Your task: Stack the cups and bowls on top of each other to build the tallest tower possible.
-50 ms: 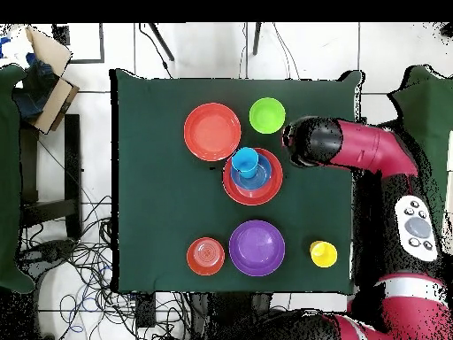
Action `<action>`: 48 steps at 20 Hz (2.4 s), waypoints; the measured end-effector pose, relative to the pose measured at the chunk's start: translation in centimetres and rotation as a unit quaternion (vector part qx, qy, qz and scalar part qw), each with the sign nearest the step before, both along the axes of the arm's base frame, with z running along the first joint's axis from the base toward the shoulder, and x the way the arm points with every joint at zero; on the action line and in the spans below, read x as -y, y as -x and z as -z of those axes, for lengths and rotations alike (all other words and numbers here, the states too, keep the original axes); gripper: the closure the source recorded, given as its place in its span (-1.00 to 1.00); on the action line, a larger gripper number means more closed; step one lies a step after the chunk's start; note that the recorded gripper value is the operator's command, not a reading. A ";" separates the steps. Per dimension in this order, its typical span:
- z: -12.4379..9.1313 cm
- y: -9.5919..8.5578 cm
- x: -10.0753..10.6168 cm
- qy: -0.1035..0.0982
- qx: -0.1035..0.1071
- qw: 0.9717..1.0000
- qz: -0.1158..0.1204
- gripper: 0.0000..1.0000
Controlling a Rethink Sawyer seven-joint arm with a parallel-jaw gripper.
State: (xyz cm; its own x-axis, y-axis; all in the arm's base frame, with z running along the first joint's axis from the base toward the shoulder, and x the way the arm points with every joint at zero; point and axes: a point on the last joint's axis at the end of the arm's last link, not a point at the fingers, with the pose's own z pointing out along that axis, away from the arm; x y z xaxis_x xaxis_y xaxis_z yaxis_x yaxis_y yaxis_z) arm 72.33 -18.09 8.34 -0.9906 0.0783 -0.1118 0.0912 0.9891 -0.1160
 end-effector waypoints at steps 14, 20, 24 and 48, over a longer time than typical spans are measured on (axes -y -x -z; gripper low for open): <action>3.1 -5.9 -3.9 0.009 -0.032 0.999 -0.019 -1.00; 4.0 -5.7 -5.5 0.027 -0.042 0.998 -0.030 -1.00; 4.3 -5.4 -6.2 0.033 -0.048 0.998 -0.032 -1.00; -2.3 -5.8 -1.9 -0.011 -0.106 0.992 0.061 -1.00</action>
State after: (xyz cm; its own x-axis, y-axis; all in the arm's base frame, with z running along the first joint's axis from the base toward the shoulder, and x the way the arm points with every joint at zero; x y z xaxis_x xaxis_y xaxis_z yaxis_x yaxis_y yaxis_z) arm 78.17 -16.18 10.62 -0.9749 0.1982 0.1018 0.1852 0.9748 -0.1245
